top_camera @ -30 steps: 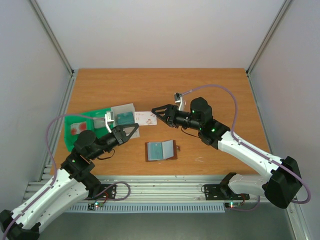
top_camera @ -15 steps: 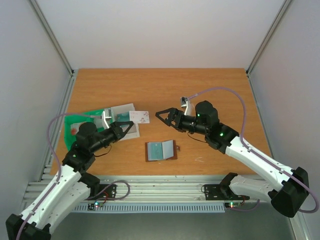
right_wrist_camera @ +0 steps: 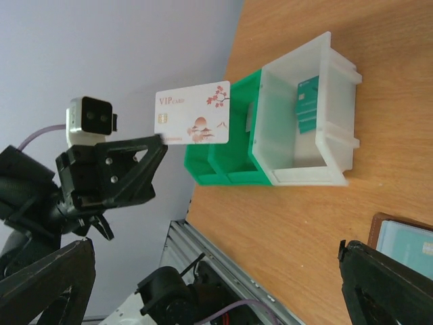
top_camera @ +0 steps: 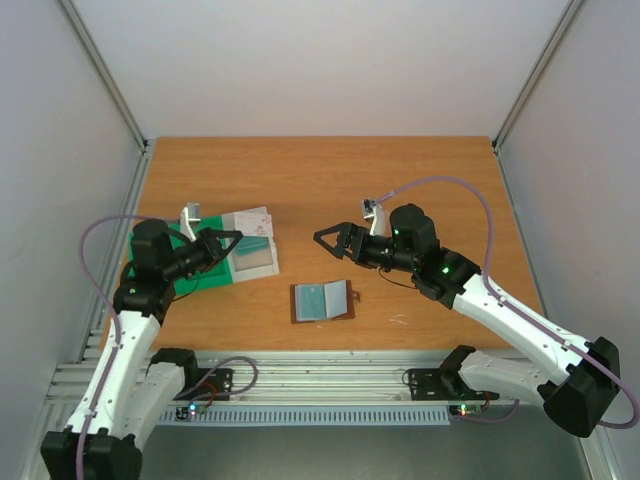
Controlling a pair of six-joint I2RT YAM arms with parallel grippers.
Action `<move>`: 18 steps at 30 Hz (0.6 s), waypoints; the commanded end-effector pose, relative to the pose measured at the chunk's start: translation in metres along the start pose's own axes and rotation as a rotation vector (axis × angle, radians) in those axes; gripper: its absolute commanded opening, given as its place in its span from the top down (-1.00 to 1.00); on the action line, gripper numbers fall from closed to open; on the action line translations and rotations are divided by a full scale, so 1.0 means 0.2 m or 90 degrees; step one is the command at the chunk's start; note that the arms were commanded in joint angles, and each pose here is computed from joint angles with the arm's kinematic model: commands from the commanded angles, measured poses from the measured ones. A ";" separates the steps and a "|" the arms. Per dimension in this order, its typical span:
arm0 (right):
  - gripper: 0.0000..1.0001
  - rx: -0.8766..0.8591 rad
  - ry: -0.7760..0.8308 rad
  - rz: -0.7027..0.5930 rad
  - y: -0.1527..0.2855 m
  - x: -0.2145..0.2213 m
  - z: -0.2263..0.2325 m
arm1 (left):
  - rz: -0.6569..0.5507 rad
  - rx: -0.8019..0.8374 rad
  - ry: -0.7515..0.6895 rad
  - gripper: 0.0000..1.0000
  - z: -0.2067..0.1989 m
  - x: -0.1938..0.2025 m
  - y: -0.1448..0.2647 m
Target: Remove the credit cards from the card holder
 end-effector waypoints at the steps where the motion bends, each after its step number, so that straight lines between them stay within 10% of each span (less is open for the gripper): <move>1: -0.97 0.001 0.023 -0.007 0.02 -0.02 0.02 | 0.012 -0.038 0.024 0.99 0.08 -0.06 0.06; 18: -0.97 0.029 0.053 -0.013 0.08 -0.01 0.00 | -0.056 -0.295 0.024 0.99 0.38 -0.28 0.23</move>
Point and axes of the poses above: each gripper's point midway between its finger pads, its own y axis back along the fingers, its own z axis along the line the jaws close on, x = y × z, the point moved 6 cm from there along y, back along the fingers, and after that the axes turned 3 degrees about -y, right-handed, at the moved point
